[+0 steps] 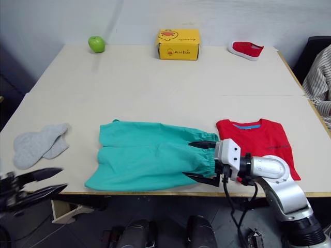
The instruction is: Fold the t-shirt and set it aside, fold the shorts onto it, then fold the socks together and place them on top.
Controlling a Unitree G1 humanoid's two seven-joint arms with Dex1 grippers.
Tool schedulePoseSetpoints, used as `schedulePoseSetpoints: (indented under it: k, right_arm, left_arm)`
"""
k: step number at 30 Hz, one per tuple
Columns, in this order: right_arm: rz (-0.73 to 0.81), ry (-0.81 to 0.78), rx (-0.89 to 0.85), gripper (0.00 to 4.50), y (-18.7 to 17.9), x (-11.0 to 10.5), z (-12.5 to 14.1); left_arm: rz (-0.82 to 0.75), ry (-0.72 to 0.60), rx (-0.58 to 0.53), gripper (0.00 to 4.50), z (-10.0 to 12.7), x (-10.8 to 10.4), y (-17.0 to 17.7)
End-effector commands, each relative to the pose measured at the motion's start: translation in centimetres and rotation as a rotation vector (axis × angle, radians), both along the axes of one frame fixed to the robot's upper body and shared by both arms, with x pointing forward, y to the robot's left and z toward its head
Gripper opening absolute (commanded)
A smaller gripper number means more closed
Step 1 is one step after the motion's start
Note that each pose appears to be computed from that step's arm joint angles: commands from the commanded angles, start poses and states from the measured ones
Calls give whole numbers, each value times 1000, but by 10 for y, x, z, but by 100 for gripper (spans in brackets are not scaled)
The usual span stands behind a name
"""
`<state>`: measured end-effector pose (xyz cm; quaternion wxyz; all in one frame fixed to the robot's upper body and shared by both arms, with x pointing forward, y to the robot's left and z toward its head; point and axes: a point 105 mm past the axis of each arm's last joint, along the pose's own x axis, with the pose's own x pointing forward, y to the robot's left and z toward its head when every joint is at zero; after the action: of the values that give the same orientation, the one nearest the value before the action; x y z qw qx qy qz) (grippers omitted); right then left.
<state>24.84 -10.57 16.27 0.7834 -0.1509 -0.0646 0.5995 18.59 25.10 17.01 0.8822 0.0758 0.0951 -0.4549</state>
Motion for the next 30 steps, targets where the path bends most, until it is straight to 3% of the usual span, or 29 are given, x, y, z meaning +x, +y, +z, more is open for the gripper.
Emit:
schedulePoseSetpoints:
  k: [1, 7, 11, 16, 21, 25, 30]
  right_arm:
    - [-31, 19, 63, 386, 23, 3, 0]
    - [-204, 56, 93, 168, 60, 30, -33]
    - [-182, -22, -14, 15, 71, 25, -59]
    - [-437, -24, 7, 3, 44, 43, -67]
    - [-637, 27, -11, 3, -5, 55, -85]
    - [-742, 67, 55, 3, -34, 66, -85]
    - [-755, 77, 190, 3, -35, 83, -52]
  left_arm:
    - [-71, -35, 15, 203, -5, 25, -32]
    - [-124, -55, 41, 1, -46, 76, -91]
    - [-55, -64, 48, 0, -72, 100, -110]
    - [145, -114, 124, 0, -87, 125, -98]
    - [203, -73, 224, 0, -114, 121, -79]
    - [230, -70, 177, 0, -120, 118, -76]
    - [162, -203, 22, 0, -87, 123, -93]
